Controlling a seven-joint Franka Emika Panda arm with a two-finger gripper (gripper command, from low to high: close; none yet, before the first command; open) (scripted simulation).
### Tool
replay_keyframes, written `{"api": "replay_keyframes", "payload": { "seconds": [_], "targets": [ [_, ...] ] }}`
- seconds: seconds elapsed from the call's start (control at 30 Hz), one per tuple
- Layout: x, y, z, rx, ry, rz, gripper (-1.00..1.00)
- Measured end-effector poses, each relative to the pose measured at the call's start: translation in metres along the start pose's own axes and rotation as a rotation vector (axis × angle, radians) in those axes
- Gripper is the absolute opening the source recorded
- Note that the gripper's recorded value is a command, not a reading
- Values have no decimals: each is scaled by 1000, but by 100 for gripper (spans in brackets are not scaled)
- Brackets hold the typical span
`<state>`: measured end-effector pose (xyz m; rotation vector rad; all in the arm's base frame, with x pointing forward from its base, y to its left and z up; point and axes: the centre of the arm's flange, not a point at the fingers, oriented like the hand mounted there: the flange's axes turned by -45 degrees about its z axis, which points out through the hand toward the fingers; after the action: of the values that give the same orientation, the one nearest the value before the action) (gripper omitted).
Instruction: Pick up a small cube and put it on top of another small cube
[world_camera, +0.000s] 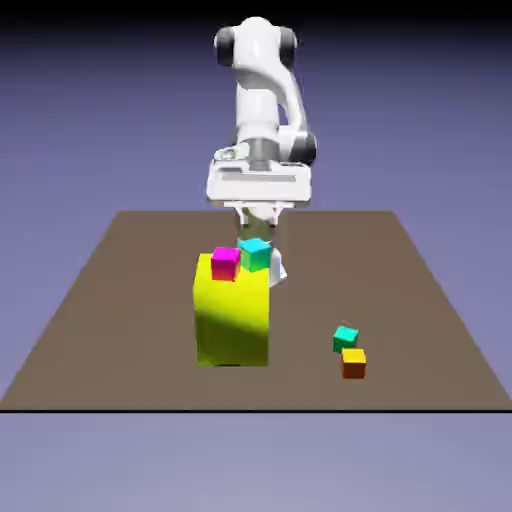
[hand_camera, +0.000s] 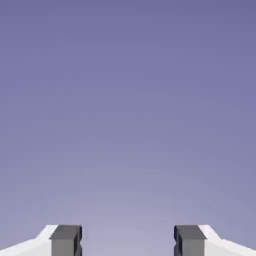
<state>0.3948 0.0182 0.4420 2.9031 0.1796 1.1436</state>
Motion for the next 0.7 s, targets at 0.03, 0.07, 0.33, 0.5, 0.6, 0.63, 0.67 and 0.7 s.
{"api": "replay_keyframes", "payload": {
  "seconds": [0.03, 0.07, 0.33, 0.5, 0.6, 0.63, 0.67, 0.7],
  "targets": [
    [-5, -12, 13, 19, -38, -50, 0],
    [-11, -24, 25, 40, -75, -100, 0],
    [-84, -123, 107, 226, -355, -510, 0],
    [-148, -178, 141, 361, -517, -762, 0],
    [-190, -210, 152, 447, -600, -909, 0],
    [-190, -210, 152, 447, -600, -909, 0],
    [-195, -212, 159, 448, -599, -908, 0],
    [-201, -213, 167, 449, -599, -908, 0]
  ]
}}
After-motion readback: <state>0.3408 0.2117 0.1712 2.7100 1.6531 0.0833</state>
